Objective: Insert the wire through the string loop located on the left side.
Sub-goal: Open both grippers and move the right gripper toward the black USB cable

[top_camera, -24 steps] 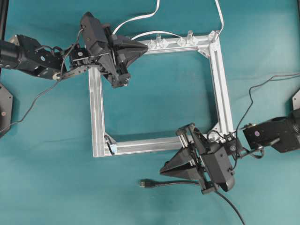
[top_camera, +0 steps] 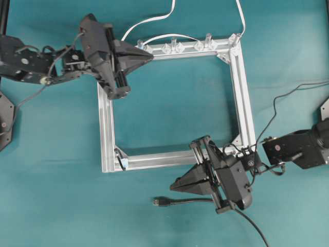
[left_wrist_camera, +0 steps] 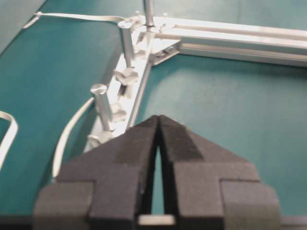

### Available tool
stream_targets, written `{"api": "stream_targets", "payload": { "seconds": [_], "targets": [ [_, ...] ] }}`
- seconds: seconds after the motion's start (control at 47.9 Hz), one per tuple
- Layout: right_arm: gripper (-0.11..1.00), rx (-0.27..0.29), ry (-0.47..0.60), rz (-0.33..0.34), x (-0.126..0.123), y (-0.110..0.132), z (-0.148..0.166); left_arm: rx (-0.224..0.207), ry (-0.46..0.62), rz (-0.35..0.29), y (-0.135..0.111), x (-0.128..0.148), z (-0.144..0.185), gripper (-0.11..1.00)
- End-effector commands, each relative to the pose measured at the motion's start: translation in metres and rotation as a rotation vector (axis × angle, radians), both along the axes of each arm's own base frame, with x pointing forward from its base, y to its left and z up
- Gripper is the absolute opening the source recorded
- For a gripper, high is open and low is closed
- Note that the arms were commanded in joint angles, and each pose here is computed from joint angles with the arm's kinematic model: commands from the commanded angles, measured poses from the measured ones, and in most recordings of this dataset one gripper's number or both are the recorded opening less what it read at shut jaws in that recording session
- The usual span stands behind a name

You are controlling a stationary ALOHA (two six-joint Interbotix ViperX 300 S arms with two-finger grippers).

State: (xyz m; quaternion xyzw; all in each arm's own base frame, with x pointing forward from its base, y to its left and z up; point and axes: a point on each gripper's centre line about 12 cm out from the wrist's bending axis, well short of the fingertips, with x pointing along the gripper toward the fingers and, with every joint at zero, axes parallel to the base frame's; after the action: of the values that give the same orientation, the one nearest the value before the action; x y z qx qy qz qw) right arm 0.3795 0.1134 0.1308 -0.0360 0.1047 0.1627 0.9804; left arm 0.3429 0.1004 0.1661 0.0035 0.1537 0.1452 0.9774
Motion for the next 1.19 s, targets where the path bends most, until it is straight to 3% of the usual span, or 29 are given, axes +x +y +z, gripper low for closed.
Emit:
{"api": "stream_targets", "payload": {
  "seconds": [0.0, 0.23, 0.376, 0.459, 0.564, 0.668, 0.814, 0.877, 1.169],
  "targets": [
    [0.0, 0.038, -0.035, -0.029, 0.003, 0.0, 0.012, 0.015, -0.031, -0.007, -0.003, -0.004, 0.016, 0.0],
    [0.0, 0.092, -0.038, -0.069, 0.0, 0.006, 0.015, -0.025, 0.01, -0.014, -0.011, -0.02, 0.015, 0.0],
    [0.03, 0.155, -0.014, -0.136, -0.002, 0.01, 0.014, -0.05, 0.027, -0.028, -0.02, -0.024, 0.016, 0.0],
    [0.19, 0.186, 0.002, -0.169, -0.004, 0.012, 0.013, -0.057, 0.035, -0.041, -0.025, -0.026, 0.017, 0.01],
    [0.49, 0.212, 0.012, -0.197, -0.006, 0.016, 0.012, -0.059, 0.044, -0.054, -0.03, -0.031, 0.019, 0.02],
    [0.77, 0.216, 0.014, -0.203, -0.007, 0.018, 0.013, -0.067, 0.052, -0.06, -0.034, -0.038, 0.024, 0.26],
    [0.78, 0.214, 0.031, -0.193, -0.008, 0.022, 0.011, -0.075, 0.081, -0.063, -0.037, -0.047, 0.028, 0.69],
    [0.78, 0.213, 0.041, -0.189, -0.009, 0.024, 0.01, -0.079, 0.095, -0.063, -0.038, -0.051, 0.028, 0.82],
    [0.78, 0.209, 0.055, -0.197, -0.009, 0.024, 0.008, -0.084, 0.108, -0.07, -0.043, -0.066, 0.026, 0.83]
  ]
}}
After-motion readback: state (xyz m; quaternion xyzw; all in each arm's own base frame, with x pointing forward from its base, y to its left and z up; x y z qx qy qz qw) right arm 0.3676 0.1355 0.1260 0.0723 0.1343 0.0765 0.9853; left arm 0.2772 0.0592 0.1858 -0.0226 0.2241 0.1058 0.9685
